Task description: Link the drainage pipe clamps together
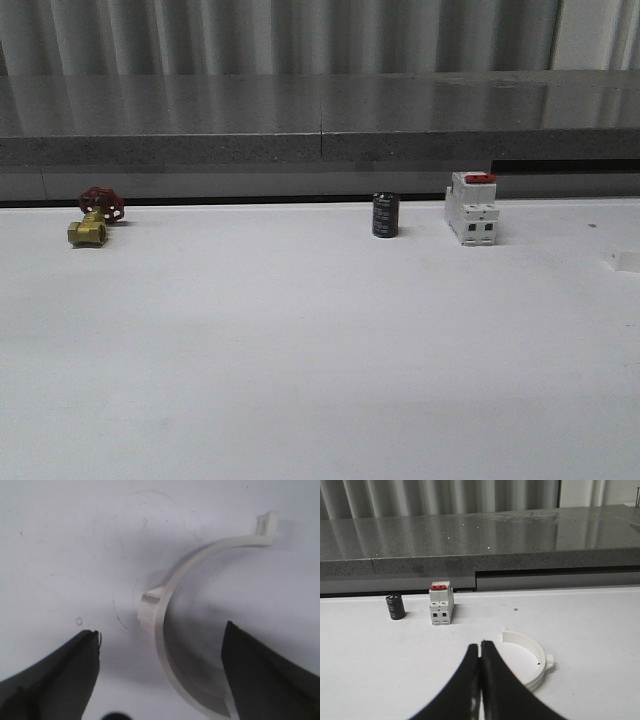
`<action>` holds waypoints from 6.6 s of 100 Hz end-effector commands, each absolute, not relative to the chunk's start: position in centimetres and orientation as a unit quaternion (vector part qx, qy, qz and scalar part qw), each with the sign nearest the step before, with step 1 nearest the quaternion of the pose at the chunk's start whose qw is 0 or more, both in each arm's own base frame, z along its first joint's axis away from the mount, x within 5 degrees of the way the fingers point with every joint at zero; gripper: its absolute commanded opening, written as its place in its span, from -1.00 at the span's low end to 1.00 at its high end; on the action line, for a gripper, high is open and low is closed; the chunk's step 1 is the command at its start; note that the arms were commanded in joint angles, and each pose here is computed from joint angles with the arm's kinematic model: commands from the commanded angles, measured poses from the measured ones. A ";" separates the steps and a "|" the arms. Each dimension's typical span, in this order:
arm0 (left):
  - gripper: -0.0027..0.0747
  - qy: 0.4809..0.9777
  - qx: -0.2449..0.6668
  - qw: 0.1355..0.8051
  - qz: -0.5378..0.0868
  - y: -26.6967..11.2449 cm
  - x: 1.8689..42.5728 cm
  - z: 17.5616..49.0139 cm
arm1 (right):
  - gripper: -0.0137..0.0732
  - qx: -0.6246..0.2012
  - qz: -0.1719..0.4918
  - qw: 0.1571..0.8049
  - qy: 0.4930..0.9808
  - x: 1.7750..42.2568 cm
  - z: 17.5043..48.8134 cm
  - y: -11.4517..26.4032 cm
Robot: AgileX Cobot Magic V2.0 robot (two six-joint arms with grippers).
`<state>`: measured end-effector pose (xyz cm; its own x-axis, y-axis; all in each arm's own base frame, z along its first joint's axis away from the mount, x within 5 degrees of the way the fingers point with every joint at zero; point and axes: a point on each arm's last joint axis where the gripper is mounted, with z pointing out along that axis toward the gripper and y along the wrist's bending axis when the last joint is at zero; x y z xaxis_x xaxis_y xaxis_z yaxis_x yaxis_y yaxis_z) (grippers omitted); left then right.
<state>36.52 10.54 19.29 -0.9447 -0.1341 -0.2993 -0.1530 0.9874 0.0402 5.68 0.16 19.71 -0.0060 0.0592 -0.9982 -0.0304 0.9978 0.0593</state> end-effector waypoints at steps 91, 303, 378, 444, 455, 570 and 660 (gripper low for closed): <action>0.37 0.980 -0.050 0.190 0.041 11.8 39.8 18.8 | -0.84 0.008 0.032 0.747 0.664 5.4 21.3 0.2; -0.98 0.975 0.035 0.202 -0.084 -6.2 37.9 24.9 | -0.84 0.008 0.032 0.747 0.664 5.4 21.3 0.2; -0.98 0.976 0.051 0.179 -0.117 -16.6 38.1 18.4 | -0.84 0.008 0.032 0.747 0.664 5.4 21.3 0.2; -0.98 0.974 0.047 0.185 -0.119 -16.7 38.2 18.3 | -0.84 0.008 0.032 0.747 0.664 5.4 21.3 0.2; -0.95 0.976 0.047 0.177 -0.116 -16.7 38.3 17.7 | -0.84 0.008 0.032 0.747 0.664 5.4 21.3 0.2; 0.34 0.932 0.044 0.356 -0.057 -8.3 35.2 31.2 | -0.84 0.008 0.032 0.747 0.664 5.4 21.3 0.2; 0.32 0.862 -0.043 0.503 -0.038 -0.3 11.5 31.9 | -0.84 0.007 0.032 0.749 0.661 5.4 21.3 0.2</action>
<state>12.56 -0.41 31.06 -0.5820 -0.1147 -0.8051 -0.0476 0.9931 -0.1071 5.68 0.16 19.71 -0.0056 0.0592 -0.9982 -0.0304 0.9978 0.0593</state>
